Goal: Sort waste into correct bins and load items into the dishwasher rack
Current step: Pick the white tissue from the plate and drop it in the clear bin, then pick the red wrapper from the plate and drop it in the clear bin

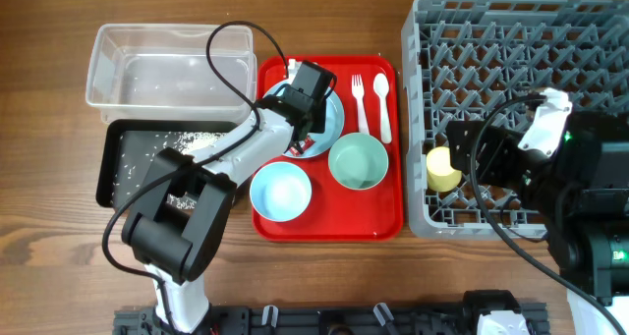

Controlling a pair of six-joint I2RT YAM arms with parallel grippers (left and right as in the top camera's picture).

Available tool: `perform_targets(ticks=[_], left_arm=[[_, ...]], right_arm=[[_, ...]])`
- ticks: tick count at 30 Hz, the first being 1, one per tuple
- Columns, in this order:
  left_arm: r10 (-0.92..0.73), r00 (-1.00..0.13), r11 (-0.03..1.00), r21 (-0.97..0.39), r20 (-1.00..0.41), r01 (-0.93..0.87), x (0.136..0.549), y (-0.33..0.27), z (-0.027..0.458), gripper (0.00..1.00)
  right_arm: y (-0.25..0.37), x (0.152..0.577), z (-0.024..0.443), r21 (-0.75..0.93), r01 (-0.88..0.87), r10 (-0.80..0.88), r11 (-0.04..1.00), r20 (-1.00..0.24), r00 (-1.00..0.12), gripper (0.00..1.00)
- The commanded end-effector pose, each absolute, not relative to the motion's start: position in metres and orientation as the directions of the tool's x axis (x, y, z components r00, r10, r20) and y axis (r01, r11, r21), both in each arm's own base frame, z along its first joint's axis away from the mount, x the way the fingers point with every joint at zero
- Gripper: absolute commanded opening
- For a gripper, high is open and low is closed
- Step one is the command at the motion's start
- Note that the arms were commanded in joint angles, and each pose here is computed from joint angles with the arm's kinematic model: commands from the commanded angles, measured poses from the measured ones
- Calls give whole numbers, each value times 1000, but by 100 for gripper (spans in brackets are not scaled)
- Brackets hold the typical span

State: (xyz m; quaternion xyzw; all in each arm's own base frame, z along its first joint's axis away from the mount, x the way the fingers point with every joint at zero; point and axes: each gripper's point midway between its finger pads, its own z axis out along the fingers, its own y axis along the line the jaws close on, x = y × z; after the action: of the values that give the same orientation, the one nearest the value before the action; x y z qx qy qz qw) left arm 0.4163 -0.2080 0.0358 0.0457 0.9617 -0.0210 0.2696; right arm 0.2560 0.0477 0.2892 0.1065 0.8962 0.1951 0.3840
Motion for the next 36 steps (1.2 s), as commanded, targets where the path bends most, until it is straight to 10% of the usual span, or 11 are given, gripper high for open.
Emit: perform_targets(ticks=[1,3,17,19,21,36], left_arm=[[71,-853,995,-21,-517,95,419,-206,32,20],[63,-843,995,-31,-534,94,424,-208,38,4],[-214,-661,977,-143,-719,-160,469,-84,195,4],[-265,-644,961,-144,-717,-236,480,-49,187,20],[-296,-653,952,-159,-698,-262,483,-31,178,70],[-360,-861,925,-256,-360,-279,395,-146,109,55]], right_arm=[[50,255,291,438,32,339,899,-646,-684,100],[50,255,291,438,34,339,899,-644,-686,100],[50,255,291,438,33,339,899,-644,-685,100],[50,255,291,438,33,339,899,-645,-685,100],[50,255,291,438,33,339,899,-645,-685,100],[50,255,291,435,31,336,900,-646,-685,100]])
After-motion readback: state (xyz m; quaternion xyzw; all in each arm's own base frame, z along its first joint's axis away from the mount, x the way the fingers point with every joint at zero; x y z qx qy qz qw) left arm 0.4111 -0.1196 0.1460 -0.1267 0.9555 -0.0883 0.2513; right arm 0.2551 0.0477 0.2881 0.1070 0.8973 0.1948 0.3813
